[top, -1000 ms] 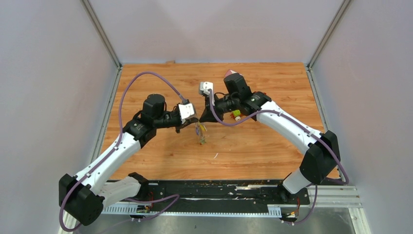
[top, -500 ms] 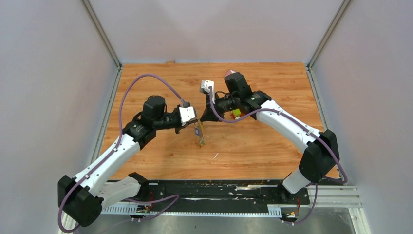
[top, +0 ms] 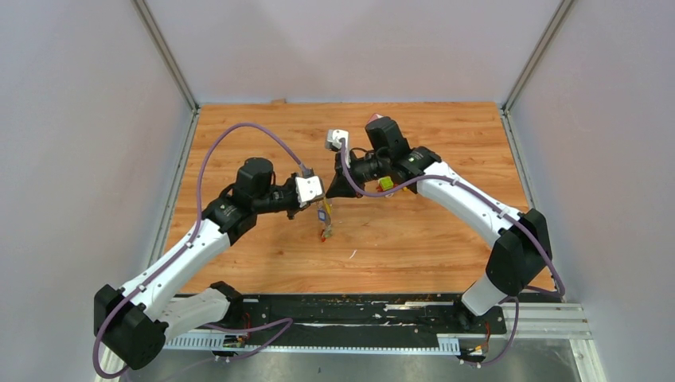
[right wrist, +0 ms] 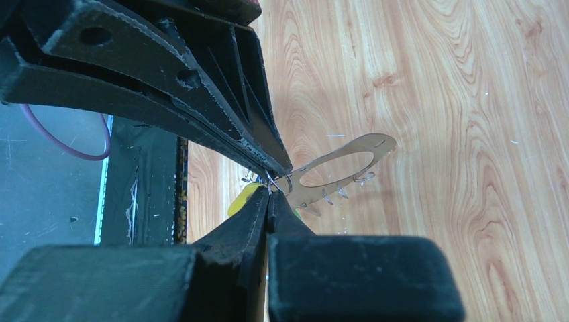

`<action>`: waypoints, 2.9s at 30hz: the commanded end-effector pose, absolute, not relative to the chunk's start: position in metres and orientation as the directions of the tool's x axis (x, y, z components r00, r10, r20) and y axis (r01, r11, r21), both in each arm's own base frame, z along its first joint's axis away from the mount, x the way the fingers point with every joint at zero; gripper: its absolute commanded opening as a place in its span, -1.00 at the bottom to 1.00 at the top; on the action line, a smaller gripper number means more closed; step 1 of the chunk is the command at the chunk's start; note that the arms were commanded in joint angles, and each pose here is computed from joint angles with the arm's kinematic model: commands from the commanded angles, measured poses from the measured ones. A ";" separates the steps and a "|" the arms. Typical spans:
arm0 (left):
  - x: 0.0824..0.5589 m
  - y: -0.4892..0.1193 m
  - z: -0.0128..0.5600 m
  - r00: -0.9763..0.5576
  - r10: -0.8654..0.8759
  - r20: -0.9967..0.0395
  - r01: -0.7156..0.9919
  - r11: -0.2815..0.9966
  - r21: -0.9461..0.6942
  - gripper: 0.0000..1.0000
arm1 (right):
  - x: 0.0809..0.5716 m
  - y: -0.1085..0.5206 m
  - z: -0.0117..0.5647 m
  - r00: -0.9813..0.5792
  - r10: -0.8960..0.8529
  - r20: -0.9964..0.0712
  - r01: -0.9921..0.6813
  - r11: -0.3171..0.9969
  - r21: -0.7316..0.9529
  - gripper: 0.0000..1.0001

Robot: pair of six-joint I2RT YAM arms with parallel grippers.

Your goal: Put the keys on the keyring

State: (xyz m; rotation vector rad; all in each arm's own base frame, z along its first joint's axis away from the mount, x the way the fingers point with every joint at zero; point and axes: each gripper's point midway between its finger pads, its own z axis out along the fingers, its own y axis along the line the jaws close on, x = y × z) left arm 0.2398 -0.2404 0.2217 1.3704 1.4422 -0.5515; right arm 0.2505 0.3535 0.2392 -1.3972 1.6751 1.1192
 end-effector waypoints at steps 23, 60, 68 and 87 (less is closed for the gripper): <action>0.214 -0.255 0.250 0.300 0.330 -0.895 0.924 0.131 0.358 -1.00 | 0.266 0.346 0.244 -0.176 -0.375 -0.910 -0.984 0.056 0.168 -0.99; 0.197 -0.292 0.274 0.180 0.118 -0.977 0.984 -0.005 0.181 -1.00 | 0.216 0.307 0.276 0.212 -0.315 -0.925 -0.977 -0.061 -0.203 -0.09; 0.196 -0.295 0.275 0.148 0.085 -0.985 0.989 -0.003 0.148 -1.00 | 0.211 0.311 0.265 0.202 -0.317 -0.927 -0.979 -0.087 -0.184 -0.20; 0.191 -0.293 0.273 0.148 0.076 -0.986 0.989 -0.005 0.148 -1.00 | 0.215 0.314 0.261 0.195 -0.327 -0.925 -0.981 -0.078 -0.179 -0.63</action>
